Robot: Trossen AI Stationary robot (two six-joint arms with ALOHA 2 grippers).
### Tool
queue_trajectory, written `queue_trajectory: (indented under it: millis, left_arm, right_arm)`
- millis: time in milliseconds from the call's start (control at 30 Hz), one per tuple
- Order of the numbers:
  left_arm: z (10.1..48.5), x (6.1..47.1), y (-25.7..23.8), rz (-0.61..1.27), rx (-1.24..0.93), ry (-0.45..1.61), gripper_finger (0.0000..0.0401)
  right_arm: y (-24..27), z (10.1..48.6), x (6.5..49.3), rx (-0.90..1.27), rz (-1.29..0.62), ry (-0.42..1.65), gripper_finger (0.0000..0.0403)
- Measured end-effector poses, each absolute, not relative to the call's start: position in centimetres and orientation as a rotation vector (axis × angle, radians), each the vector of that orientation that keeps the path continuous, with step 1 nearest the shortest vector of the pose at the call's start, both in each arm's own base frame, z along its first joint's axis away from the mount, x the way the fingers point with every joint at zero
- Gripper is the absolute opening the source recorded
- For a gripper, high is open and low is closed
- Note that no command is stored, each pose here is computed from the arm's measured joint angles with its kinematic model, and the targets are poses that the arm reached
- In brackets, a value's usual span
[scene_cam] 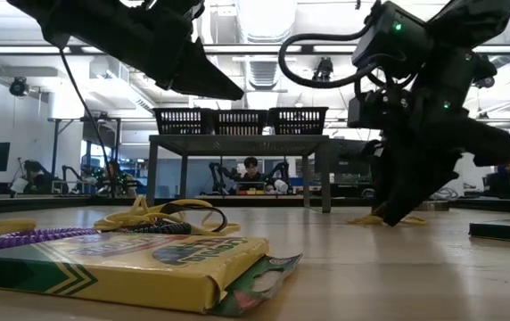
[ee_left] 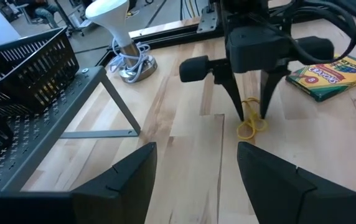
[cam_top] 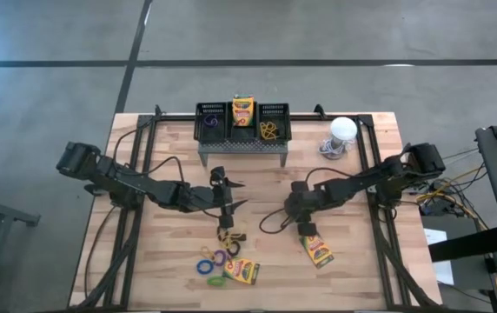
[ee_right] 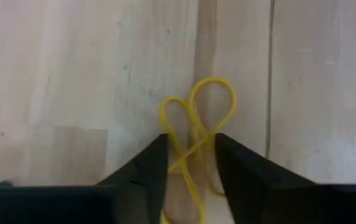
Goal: Pick & Place Office Desk Supplies
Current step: Put the yellow rubber band into the right black basket on the shelf
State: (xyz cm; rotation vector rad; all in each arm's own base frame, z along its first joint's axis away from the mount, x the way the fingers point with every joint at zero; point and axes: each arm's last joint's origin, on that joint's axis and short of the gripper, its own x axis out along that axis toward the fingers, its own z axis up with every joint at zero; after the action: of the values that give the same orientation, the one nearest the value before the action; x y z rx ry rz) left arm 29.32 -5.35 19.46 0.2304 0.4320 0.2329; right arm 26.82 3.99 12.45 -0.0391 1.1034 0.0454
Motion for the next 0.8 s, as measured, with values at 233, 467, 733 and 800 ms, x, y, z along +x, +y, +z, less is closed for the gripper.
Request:
queue_trajectory:
  millis: [233, 467, 733, 800]
  left_arm:
    - [19.4, 29.3, -5.3, 0.233, 0.231, 0.434, 0.0228]
    - [19.5, 29.3, -5.6, 0.226, 0.215, 0.430, 0.0228]
    - [19.4, 29.1, -6.3, 0.196, 0.214, 0.436, 0.0228]
    - [19.4, 29.1, -6.4, 0.195, 0.215, 0.436, 0.0228]
  right_arm:
    - [3.9, 13.7, 27.1, -0.122, 0.096, 1.010, 0.0016]
    - [4.0, 16.2, 29.9, -0.235, 0.109, 0.601, 0.0013]
    - [3.3, 19.8, 30.8, -0.295, -0.114, 0.330, 0.0013]
    - [2.8, 21.1, 30.9, -0.288, -0.186, 0.310, 0.0013]
